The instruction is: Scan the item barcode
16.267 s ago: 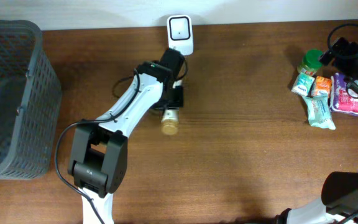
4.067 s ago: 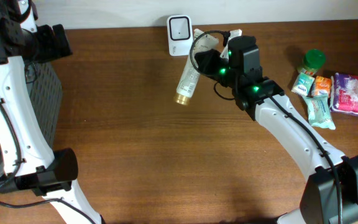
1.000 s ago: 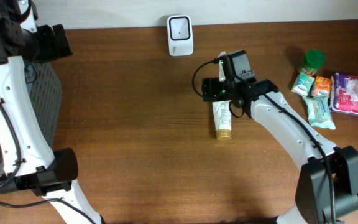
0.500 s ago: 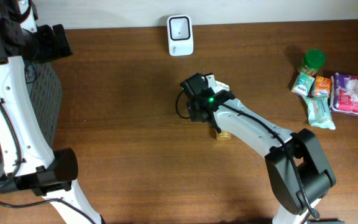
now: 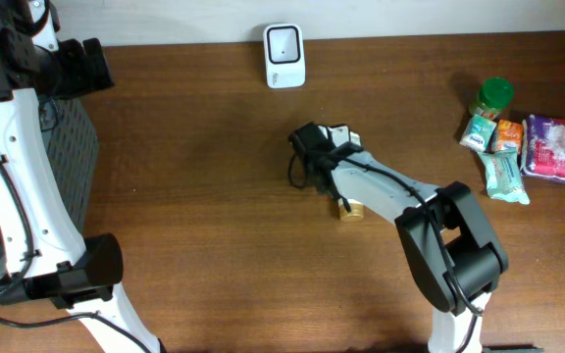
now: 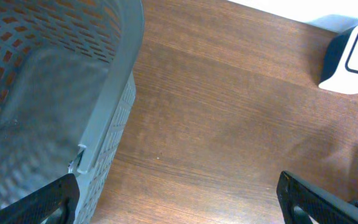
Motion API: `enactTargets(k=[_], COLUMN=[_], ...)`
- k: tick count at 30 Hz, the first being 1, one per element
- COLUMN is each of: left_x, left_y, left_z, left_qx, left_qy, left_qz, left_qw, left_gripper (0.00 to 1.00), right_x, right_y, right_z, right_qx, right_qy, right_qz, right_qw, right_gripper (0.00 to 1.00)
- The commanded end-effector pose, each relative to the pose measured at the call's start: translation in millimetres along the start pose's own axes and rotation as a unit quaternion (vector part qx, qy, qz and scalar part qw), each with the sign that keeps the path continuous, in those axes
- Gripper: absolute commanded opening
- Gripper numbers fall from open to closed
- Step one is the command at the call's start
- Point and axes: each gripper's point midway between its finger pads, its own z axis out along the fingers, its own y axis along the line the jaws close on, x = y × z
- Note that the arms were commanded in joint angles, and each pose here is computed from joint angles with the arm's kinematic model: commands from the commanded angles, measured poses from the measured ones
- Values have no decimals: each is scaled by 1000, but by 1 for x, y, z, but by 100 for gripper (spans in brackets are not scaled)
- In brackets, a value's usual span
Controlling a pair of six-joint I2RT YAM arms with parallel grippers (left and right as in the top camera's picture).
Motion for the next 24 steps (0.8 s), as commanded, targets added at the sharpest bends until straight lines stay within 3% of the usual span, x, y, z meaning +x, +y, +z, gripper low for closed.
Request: enactTargets(k=[1, 3, 6, 8, 11, 15, 19, 21, 23, 24], left_x=[-1, -1, -1, -1, -1, -1, -1, -1, -1, -1], left_y=[-1, -1, -1, -1, -1, -1, -1, -1, -1, -1], left_z=[-9, -9, -9, -9, -9, -9, -9, -9, -9, -9], left_qx=[4, 4, 4, 4, 4, 4, 4, 4, 4, 4], left_qy=[-11, -11, -11, -11, -11, -11, -11, -11, -11, -11], left_qz=[-4, -4, -4, -4, -4, -4, -4, -4, -4, -4], left_qw=[1000, 1000, 1000, 1000, 1000, 1000, 1000, 1000, 1000, 1000], left_gripper=[99, 99, 99, 99, 99, 99, 99, 99, 99, 99], right_x=[5, 8, -7, -24, -38, -29, 0, 5, 10, 9], right_y=[0, 4, 23, 47, 70, 64, 62, 47, 23, 10], right_z=[13, 16, -11, -53, -116, -118, -66, -34, -9, -4], right_qx=[-47, -94, -236, -382, -575, -624, -602, -556, -485, -465], right_qy=[37, 62, 73, 65, 46, 77, 155, 168, 179, 186], right_qz=[31, 45, 46, 31, 6, 37, 115, 148, 177, 189], right_qw=[998, 993, 968, 922, 817, 777, 775, 800, 837, 845], right_gripper=[24, 7, 6, 7, 7, 6, 7, 16, 41, 47])
